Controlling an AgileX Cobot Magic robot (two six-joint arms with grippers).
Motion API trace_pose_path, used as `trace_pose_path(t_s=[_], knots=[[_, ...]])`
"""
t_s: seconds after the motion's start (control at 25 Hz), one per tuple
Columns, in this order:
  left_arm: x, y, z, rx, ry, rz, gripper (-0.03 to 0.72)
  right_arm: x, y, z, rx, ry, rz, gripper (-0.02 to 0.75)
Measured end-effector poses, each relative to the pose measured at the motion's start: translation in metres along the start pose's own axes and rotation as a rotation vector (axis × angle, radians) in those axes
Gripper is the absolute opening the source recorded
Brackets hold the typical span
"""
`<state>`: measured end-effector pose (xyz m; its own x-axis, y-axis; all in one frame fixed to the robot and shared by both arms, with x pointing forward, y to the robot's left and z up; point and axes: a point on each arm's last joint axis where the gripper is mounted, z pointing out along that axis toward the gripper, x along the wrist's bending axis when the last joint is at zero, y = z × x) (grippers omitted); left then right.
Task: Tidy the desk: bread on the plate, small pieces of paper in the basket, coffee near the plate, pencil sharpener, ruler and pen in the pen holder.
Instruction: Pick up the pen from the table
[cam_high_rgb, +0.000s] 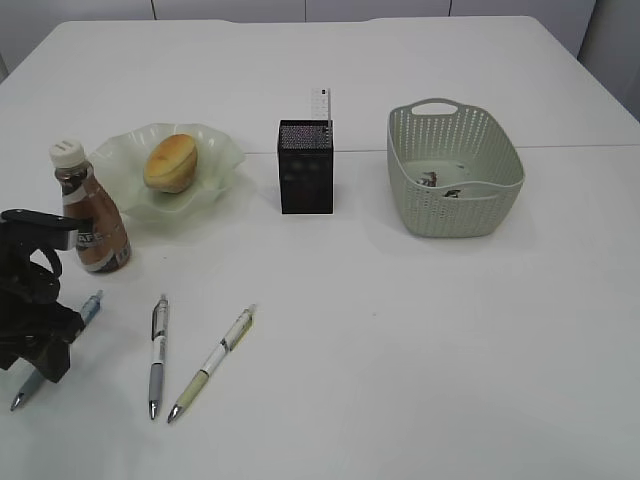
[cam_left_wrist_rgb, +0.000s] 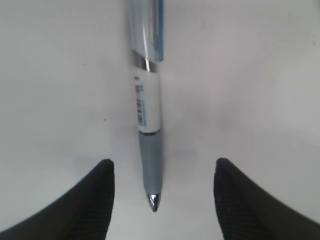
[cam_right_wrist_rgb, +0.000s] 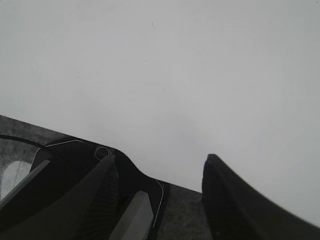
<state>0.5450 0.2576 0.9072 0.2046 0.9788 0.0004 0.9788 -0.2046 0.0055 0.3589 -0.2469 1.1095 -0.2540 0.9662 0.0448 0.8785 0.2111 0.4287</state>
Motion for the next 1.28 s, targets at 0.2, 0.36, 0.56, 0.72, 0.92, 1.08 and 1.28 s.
trace_pose_path(t_s=[0.2, 0.36, 0.56, 0.72, 0.92, 1.08, 1.28], knots=[[0.0, 0.0, 0.001, 0.002, 0.0, 0.0, 0.456, 0.0, 0.0, 0.0, 0.0, 0.0, 0.0, 0.428], [0.0, 0.0, 0.001, -0.004, 0.0, 0.0, 0.456, 0.0, 0.0, 0.0, 0.0, 0.0, 0.0, 0.428], [0.0, 0.001, 0.003, -0.002, 0.0, 0.0, 0.456, 0.0, 0.0, 0.0, 0.0, 0.0, 0.0, 0.428], [0.0, 0.001, 0.003, -0.002, 0.0, 0.0, 0.456, 0.0, 0.0, 0.0, 0.0, 0.0, 0.0, 0.428], [0.0, 0.001, 0.01, 0.02, -0.001, 0.0, 0.456, 0.0, 0.0, 0.0, -0.002, 0.0, 0.0, 0.428], [-0.001, 0.001, 0.014, 0.035, -0.008, -0.006, 0.456, 0.0, 0.0, 0.0, -0.002, 0.0, 0.0, 0.428], [-0.001, 0.001, 0.014, 0.029, -0.008, -0.008, 0.456, 0.0, 0.0, 0.0, -0.002, 0.0, 0.0, 0.428]])
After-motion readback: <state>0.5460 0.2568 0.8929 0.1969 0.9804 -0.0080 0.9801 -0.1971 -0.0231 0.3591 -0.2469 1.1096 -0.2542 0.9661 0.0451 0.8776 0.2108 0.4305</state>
